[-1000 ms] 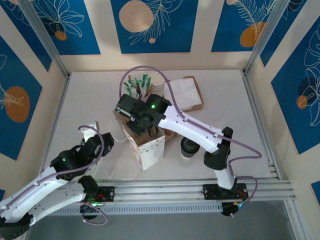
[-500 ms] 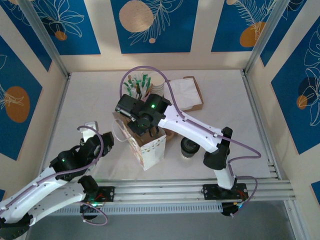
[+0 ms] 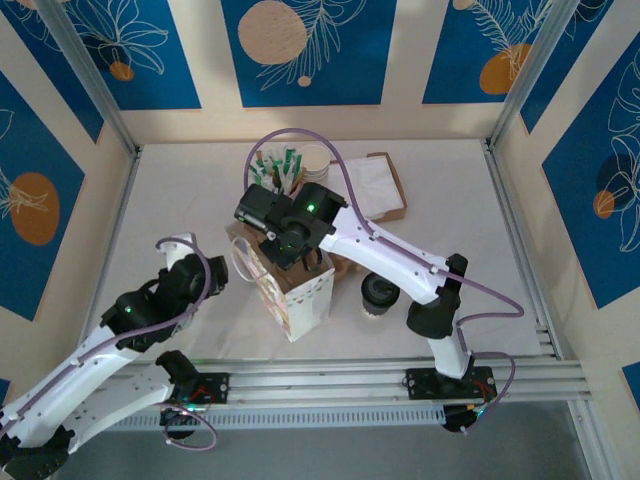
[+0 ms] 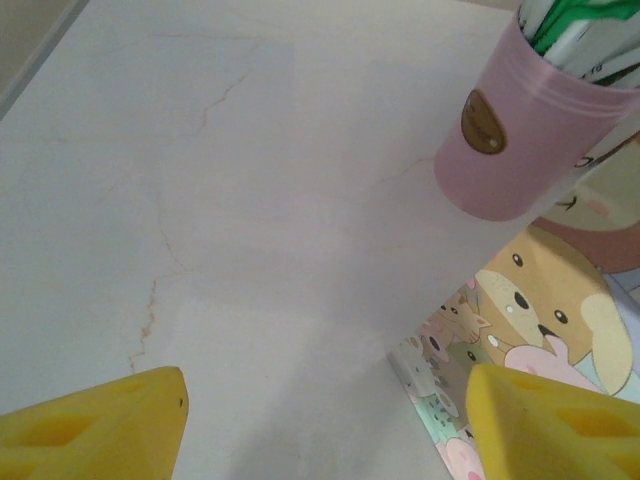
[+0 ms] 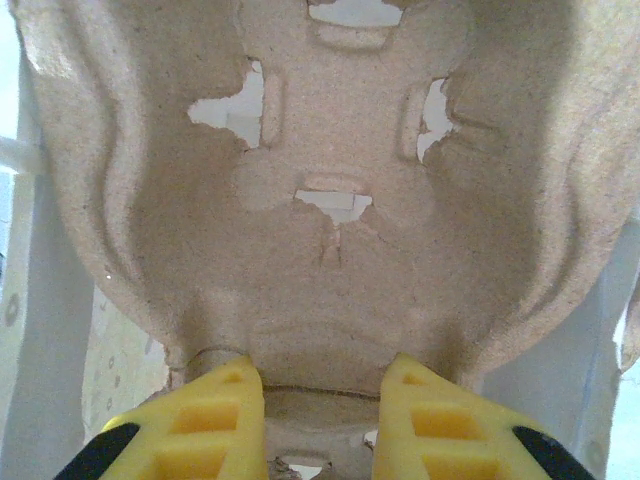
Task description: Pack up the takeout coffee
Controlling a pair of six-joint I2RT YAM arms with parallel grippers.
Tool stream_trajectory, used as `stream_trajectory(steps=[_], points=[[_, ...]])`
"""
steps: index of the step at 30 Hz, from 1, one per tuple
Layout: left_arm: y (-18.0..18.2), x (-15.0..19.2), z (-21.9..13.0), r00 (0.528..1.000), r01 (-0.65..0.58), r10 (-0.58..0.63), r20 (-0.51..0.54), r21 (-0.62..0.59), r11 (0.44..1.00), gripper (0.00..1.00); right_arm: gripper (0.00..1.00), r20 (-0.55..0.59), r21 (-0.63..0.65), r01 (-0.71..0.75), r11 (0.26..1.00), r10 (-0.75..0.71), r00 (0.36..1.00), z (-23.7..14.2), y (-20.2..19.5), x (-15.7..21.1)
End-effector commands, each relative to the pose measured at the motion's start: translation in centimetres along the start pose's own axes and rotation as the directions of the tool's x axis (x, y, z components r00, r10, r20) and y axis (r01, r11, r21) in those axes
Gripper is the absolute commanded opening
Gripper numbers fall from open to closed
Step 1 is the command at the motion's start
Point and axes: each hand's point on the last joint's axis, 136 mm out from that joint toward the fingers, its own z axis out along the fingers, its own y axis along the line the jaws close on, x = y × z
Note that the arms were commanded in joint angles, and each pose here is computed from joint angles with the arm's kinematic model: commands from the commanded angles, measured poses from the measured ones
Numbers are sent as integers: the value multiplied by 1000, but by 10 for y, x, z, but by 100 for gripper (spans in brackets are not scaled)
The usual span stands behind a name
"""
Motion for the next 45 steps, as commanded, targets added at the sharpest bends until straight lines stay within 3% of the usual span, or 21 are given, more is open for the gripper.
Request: stream_trajectory(steps=[1, 5, 10, 14, 18, 24, 28, 31, 45], points=[[-7, -16, -9, 1000, -6, 6, -3, 56, 998, 76, 22, -71, -2, -7, 1000, 7, 997, 7, 1, 14], [-16, -37, -8, 999, -24, 29, -35, 124, 992, 80, 22, -74, 3, -11, 1000, 11, 997, 9, 0, 14], [-29, -67, -4, 997, 46, -28, -76, 249, 967, 82, 22, -72, -3, -16, 1000, 16, 997, 9, 1, 14], [-49, -87, -8, 994, 88, -59, -88, 370, 925, 82, 22, -71, 1, -24, 1000, 24, 997, 10, 0, 15], [-74, -90, -11, 992, 59, 2, -125, 482, 874, 79, 21, -62, -7, -29, 1000, 28, 998, 8, 0, 14], [-77, -86, -8, 988, 27, 53, -148, 492, 870, 74, 21, -43, -4, -37, 999, 37, 998, 4, -2, 12], [-67, -77, -2, 982, 4, 79, -170, 445, 896, 71, 21, -40, -10, -44, 999, 44, 998, 3, -2, 11], [-57, -69, 4, 978, -8, 90, -189, 395, 919, 71, 21, -36, -12, -44, 999, 44, 998, 1, -2, 11], [-55, -54, 15, 970, -8, 100, -221, 386, 922, 72, 21, -98, -16, -13, 1000, 11, 995, 15, 4, 20]])
